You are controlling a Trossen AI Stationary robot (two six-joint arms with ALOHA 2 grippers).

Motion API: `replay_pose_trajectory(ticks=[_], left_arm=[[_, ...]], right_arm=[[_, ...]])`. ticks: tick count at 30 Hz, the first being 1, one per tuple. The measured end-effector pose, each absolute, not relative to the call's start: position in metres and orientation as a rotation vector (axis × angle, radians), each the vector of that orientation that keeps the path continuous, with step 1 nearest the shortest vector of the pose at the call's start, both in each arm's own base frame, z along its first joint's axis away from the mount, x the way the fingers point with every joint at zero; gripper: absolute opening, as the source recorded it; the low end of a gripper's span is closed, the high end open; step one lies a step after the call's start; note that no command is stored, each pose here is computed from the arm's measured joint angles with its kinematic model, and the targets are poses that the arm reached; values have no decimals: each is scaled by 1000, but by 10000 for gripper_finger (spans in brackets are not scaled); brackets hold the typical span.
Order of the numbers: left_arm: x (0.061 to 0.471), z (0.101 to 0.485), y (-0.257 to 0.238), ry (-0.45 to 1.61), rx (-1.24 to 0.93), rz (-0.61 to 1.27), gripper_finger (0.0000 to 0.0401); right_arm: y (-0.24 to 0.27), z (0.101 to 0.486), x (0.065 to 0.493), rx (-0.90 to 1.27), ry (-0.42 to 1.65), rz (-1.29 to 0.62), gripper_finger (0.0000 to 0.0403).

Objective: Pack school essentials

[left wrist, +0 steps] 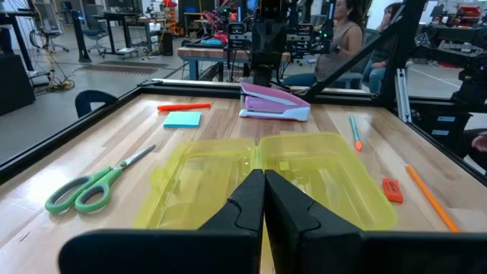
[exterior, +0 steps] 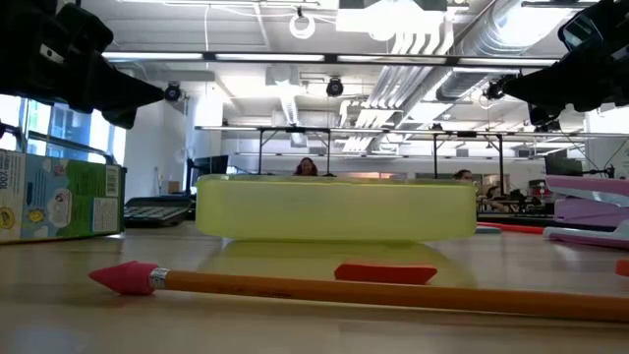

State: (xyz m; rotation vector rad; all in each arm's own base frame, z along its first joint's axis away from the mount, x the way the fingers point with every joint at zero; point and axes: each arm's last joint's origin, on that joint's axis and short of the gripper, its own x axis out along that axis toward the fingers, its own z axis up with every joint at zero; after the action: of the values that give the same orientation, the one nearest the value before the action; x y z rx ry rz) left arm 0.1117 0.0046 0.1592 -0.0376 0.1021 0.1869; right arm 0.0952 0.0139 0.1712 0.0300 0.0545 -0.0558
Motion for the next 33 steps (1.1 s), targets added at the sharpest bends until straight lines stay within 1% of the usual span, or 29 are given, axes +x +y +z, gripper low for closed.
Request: replay_pose_trajectory(ticks=[8, 11, 15, 19, 28, 30, 33], left_arm=[[112, 159, 4, 102, -41, 181, 0], [112, 159, 3, 103, -44, 132, 1], [112, 159, 2, 102, -83, 111, 17], [112, 159, 2, 104, -86, 112, 52], [112, 159, 2, 107, -94, 118, 165], [112, 159, 2, 104, -94, 118, 181], [112, 160, 3, 92, -77, 117, 194]], right_arm=[[14, 171, 95, 30, 54, -56, 0], [14, 171, 95, 30, 54, -56, 0], [14, 171, 95, 30, 54, -56, 0], [14, 171, 95, 30, 54, -56, 0], [14, 171, 95, 30, 54, -56, 0], [14, 171, 95, 30, 54, -56, 0], [14, 171, 95, 30, 55, -56, 0]])
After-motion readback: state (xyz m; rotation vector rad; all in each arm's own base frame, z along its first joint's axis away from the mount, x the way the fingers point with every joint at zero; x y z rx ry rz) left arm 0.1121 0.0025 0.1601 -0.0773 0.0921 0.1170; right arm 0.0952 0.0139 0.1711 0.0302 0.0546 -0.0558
